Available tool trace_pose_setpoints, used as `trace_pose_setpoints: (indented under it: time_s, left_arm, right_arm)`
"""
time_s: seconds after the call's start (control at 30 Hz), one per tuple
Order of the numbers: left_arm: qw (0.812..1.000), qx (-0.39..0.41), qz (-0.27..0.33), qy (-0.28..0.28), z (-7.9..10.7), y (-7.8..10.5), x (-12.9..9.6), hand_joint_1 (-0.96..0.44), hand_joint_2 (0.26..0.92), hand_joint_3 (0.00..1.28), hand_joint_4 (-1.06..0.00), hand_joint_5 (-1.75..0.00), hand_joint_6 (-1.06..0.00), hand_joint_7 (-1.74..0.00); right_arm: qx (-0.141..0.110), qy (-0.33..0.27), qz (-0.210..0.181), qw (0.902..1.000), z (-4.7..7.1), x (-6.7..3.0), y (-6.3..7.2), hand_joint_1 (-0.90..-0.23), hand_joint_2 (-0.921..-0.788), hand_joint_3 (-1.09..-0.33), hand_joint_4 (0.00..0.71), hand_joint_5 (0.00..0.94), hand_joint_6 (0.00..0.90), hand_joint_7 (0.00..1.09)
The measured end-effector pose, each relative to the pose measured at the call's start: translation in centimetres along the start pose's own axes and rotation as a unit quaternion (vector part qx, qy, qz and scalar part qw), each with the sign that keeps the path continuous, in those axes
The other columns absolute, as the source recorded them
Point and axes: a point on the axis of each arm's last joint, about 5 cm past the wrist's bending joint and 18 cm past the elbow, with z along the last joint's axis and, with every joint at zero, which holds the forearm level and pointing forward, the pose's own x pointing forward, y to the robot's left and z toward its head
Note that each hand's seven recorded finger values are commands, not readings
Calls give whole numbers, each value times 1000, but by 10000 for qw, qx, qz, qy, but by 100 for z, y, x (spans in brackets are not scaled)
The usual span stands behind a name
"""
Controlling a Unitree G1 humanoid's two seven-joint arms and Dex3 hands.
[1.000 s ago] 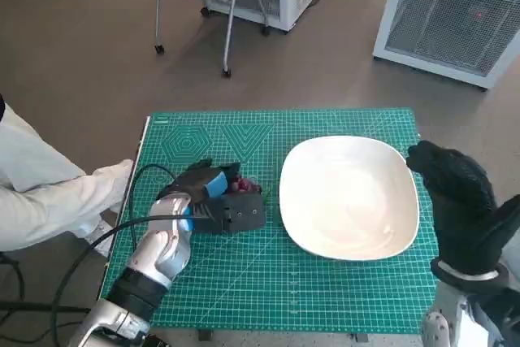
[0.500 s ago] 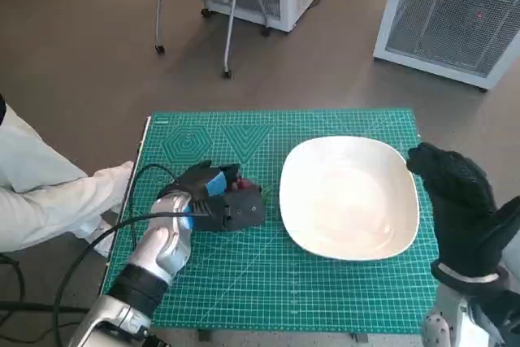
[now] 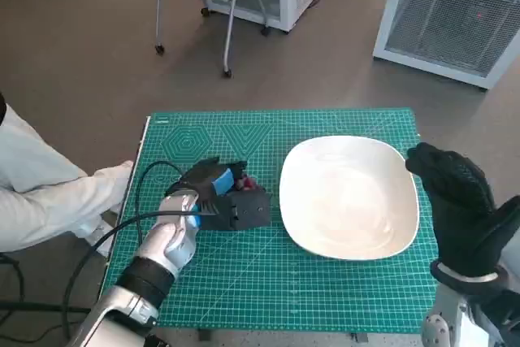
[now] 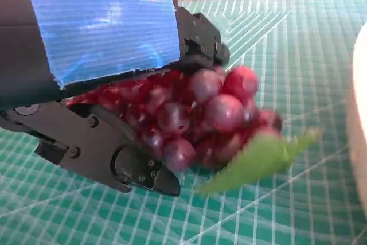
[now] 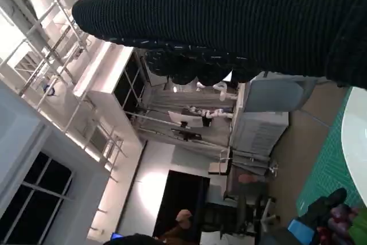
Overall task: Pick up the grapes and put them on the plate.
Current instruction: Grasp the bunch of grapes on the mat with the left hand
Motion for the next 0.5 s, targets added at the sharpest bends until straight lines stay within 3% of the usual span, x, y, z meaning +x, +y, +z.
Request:
trace_pose_setpoints:
  time_s: [0.07, 0.13, 0.27, 0.5]
  left_arm:
    - [9999, 67, 116, -58, -5, -25, 3, -7, 713, 505, -520, -1259, -545, -1233]
    - [9996, 159, 199, -102, -5, -46, 5, -1, 675, 625, -460, -1445, -553, -1283]
    - [9991, 301, 264, -141, 1, -61, 9, 6, 692, 633, -347, -1674, -638, -1149]
    - [9994, 294, 164, -94, -15, -72, 15, 6, 707, 625, -324, -1741, -635, -1125]
  right_arm:
    - [-1, 2, -2, 10000, 1, -1, -2, -412, -921, -583, 524, 276, 239, 832]
    - [0, 4, -4, 10000, 1, -1, -3, -412, -921, -583, 524, 276, 238, 832]
    - [-4, 4, -12, 10000, 2, -3, -7, -413, -921, -581, 525, 276, 239, 832]
    - [-10, 10, -27, 10000, 2, -6, -13, -413, -921, -580, 526, 275, 240, 831]
